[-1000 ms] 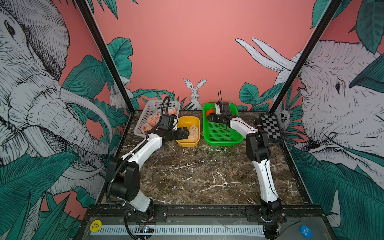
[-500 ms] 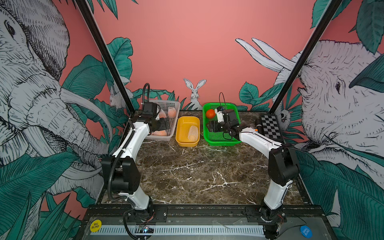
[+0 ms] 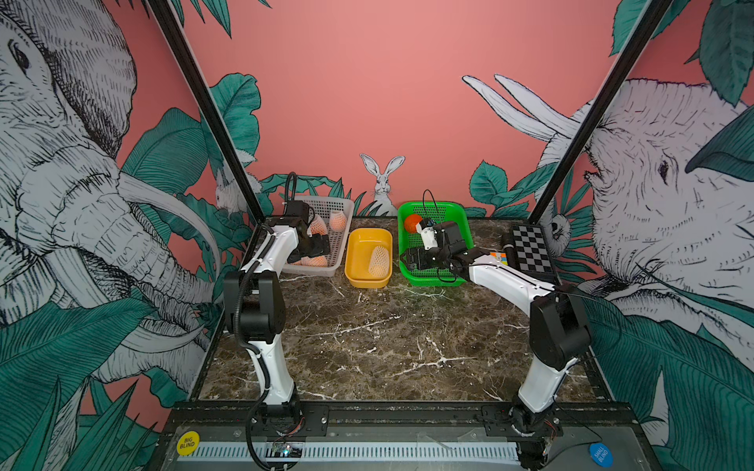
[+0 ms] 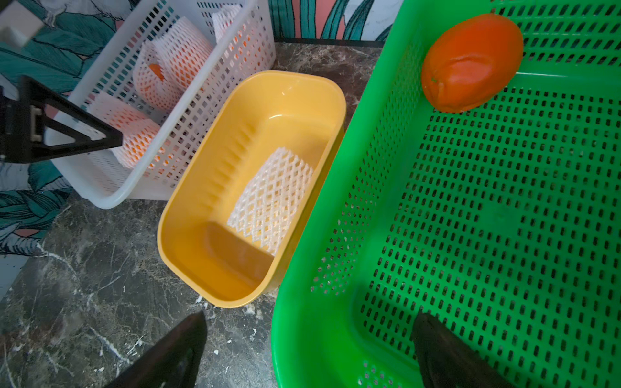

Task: Remove foam nets from oranges
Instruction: Pick up the orange from the basket.

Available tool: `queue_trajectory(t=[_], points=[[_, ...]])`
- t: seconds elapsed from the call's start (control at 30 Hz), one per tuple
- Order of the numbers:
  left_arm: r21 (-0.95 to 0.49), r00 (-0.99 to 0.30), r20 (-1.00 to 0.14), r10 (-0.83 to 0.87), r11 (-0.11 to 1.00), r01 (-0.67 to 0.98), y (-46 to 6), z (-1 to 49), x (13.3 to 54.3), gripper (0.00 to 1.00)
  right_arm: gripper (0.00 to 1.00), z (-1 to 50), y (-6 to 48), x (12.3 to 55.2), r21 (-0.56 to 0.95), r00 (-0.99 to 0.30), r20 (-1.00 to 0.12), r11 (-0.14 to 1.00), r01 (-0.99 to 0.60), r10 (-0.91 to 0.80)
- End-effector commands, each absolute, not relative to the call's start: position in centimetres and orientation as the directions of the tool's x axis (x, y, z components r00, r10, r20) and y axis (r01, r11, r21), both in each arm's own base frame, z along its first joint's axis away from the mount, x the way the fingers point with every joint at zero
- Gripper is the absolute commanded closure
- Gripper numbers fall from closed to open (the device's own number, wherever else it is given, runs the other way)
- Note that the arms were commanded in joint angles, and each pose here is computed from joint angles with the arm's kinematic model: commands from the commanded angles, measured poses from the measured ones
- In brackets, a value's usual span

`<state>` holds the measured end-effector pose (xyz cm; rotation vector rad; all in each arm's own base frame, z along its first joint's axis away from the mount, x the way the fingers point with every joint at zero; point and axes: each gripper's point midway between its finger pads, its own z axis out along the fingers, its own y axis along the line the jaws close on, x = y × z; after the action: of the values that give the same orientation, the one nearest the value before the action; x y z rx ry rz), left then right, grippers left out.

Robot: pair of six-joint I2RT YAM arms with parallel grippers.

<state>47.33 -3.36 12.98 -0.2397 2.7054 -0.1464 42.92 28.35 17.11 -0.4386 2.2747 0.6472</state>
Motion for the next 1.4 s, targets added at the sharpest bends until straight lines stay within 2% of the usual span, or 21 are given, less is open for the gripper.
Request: queue_trajectory(t=[0.0,0.23,0.53,1.13,1.37], points=[[-0.134,-0.894,-0.396,-0.208,0.977,-0.168,-3.0,13.8,47.5,0.01,0.06,19.1,28.9,43.0,0.339,-0.654,-0.749,0.787,-0.515,-0.105],[-0.097,-0.897,-0.387,-0.214,0.977,-0.191,-2.3,12.4,46.9,0.01,0.09,19.6,29.0,44.0,0.339,-0.647,-0.756,0.786,-0.517,-0.100],[-0.143,-0.907,-0.350,-0.236,0.970,-0.197,-3.2,10.6,47.6,0.06,0.10,19.7,29.6,45.1,0.350,-0.646,-0.758,0.778,-0.522,-0.093],[-0.191,-0.905,-0.342,-0.251,0.962,-0.195,-4.5,8.5,51.6,0.06,0.11,19.4,29.5,45.9,0.382,-0.661,-0.747,0.768,-0.515,-0.071],[-0.143,-0.908,-0.362,-0.213,0.975,-0.171,-4.3,8.5,51.6,0.08,0.11,18.9,29.5,46.1,0.387,-0.666,-0.743,0.769,-0.509,-0.067]])
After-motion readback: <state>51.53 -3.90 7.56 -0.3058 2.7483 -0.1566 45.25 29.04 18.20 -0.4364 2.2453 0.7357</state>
